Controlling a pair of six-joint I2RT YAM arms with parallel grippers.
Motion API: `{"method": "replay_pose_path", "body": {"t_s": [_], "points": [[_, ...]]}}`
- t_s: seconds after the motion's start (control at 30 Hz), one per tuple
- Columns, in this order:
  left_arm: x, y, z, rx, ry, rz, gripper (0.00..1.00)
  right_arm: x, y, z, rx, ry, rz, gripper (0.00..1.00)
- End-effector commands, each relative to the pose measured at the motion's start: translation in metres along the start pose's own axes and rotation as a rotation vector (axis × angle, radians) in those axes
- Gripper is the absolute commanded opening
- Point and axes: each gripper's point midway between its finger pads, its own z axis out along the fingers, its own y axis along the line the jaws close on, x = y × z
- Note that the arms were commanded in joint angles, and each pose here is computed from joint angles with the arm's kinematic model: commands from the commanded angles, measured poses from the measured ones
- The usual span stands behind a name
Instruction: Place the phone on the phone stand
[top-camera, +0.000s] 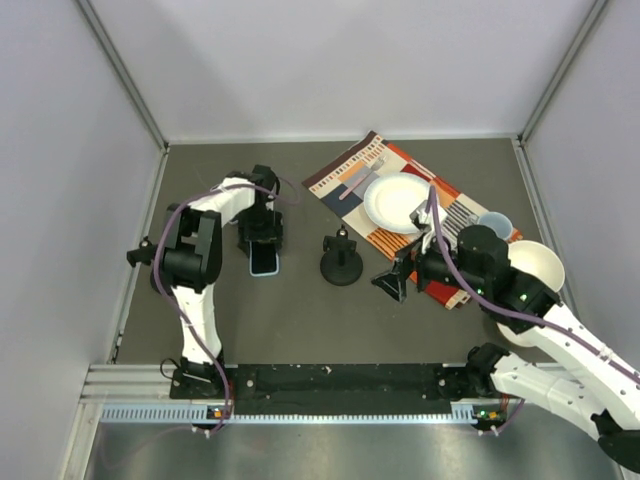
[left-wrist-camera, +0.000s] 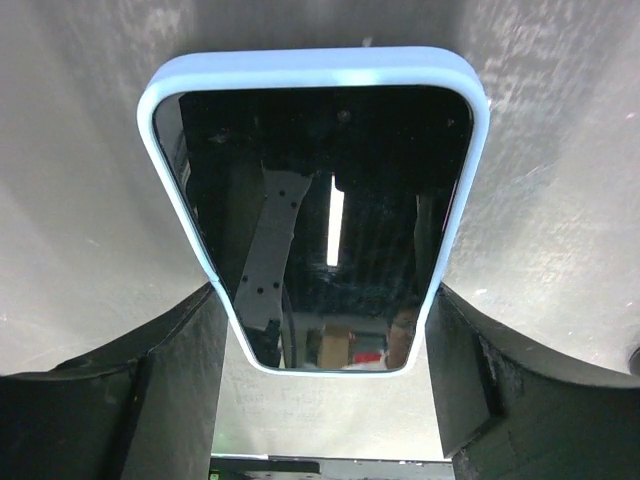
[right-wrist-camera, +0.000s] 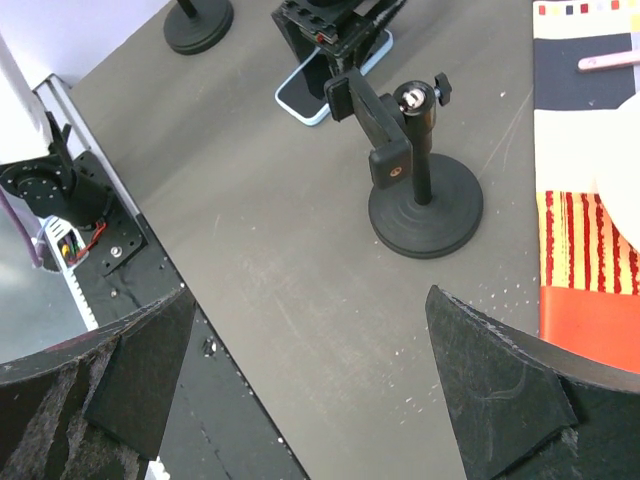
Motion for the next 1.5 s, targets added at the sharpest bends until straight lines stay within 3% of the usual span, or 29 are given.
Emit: {"method": "replay_pose_path", "body": {"t_s": [0.0,0.27,0.43,0.63,0.67,0.87,0.97,1.03,1.23,1.47], "points": [[-0.006,0.007,-0.029,-0.002,-0.119,-0.027,0.0,-0.029,0.004,-0.004,0.01,-0.059,0.017,0.99],[0.008,0.01,-0.078,0.045,-0.263,-0.064,0.0,-0.016,0.007,0.011,0.009,-0.01,0.075,0.98],[0.019,0.004,-0.126,0.149,-0.431,-0.074,0.0,-0.026,0.014,0.016,0.011,-0.016,0.103,0.98],[0.041,-0.026,-0.212,0.446,-0.701,0.035,0.0,-0.048,0.041,0.018,-0.1,-0.041,0.147,0.92],[0.045,-0.029,-0.242,0.51,-0.811,0.058,0.0,-0.051,0.045,0.018,-0.114,-0.049,0.158,0.91],[0.089,-0.041,-0.299,0.7,-1.002,0.153,0.0,-0.073,0.059,0.021,-0.15,-0.088,0.173,0.85],[0.111,-0.056,-0.312,0.783,-1.064,0.23,0.0,-0.091,0.062,0.03,-0.128,-0.09,0.202,0.81],[0.115,-0.058,-0.315,0.782,-1.107,0.236,0.0,-0.087,0.064,0.046,-0.105,-0.021,0.225,0.79],[0.131,-0.075,-0.307,0.794,-1.1,0.294,0.0,-0.127,0.08,0.069,-0.06,-0.027,0.24,0.75],[0.138,-0.086,-0.299,0.802,-1.075,0.322,0.0,-0.131,0.102,0.088,-0.058,-0.013,0.215,0.72]]}}
